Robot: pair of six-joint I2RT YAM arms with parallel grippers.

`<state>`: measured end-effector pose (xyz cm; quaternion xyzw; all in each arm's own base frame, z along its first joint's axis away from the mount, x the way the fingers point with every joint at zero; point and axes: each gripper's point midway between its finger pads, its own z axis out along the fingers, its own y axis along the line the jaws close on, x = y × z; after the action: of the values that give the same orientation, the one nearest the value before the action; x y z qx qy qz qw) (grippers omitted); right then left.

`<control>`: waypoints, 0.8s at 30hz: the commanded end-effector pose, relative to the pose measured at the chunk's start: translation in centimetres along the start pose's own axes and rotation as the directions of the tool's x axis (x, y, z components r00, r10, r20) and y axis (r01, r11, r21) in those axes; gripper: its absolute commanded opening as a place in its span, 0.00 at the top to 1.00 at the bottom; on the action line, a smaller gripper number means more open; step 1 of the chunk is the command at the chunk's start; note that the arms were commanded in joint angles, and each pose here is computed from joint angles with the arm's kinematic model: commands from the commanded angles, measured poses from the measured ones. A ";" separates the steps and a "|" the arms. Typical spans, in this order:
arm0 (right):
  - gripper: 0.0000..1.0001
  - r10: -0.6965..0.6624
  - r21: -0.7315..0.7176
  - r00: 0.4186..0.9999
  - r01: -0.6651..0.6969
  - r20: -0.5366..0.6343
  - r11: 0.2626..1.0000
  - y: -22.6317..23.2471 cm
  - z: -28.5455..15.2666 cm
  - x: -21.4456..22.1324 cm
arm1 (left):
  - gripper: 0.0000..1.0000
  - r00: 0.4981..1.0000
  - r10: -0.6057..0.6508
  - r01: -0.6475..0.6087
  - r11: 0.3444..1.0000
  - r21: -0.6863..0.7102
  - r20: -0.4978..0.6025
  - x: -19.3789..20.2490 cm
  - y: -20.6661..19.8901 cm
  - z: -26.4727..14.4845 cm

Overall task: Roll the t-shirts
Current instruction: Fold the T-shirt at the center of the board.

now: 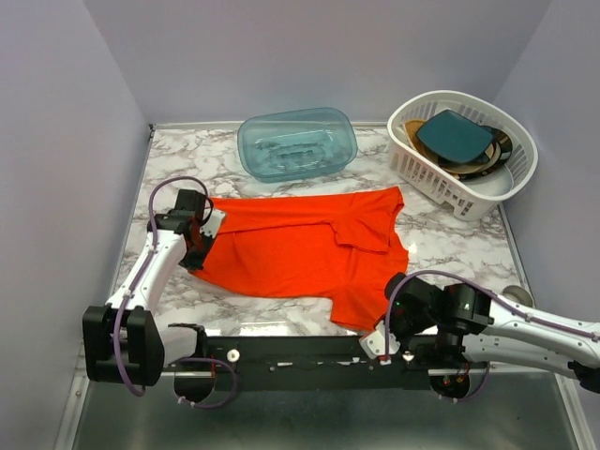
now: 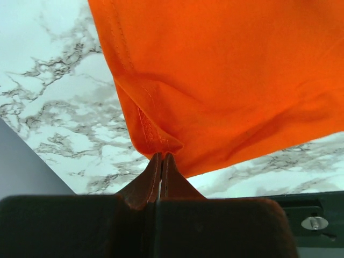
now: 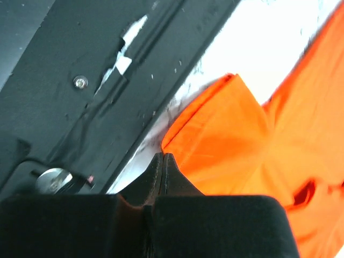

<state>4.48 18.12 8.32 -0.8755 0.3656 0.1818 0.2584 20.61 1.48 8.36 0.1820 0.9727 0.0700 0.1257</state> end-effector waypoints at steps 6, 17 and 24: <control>0.99 0.244 0.065 0.963 -0.238 -0.116 0.969 0.1 -4.2 0.8 | 1.00 1.000 0.019 -0.021 0.997 0.071 0.018 0.6 -1.2 -1.2; 0.99 0.332 0.194 0.931 -0.301 -0.153 0.934 -2.2 -4.5 2.4 | 1.00 1.000 -0.007 0.006 0.999 0.040 0.024 1.0 -0.6 -1.5; 0.99 0.466 0.394 0.872 -0.380 -0.150 0.837 -5.7 -6.5 4.1 | 1.00 0.999 -0.035 0.034 0.999 0.040 0.018 0.6 -0.1 -1.7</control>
<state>9.27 15.31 11.56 -0.7796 0.5566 0.0968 0.2702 19.45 1.24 9.13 0.1811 0.9733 0.0496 0.1318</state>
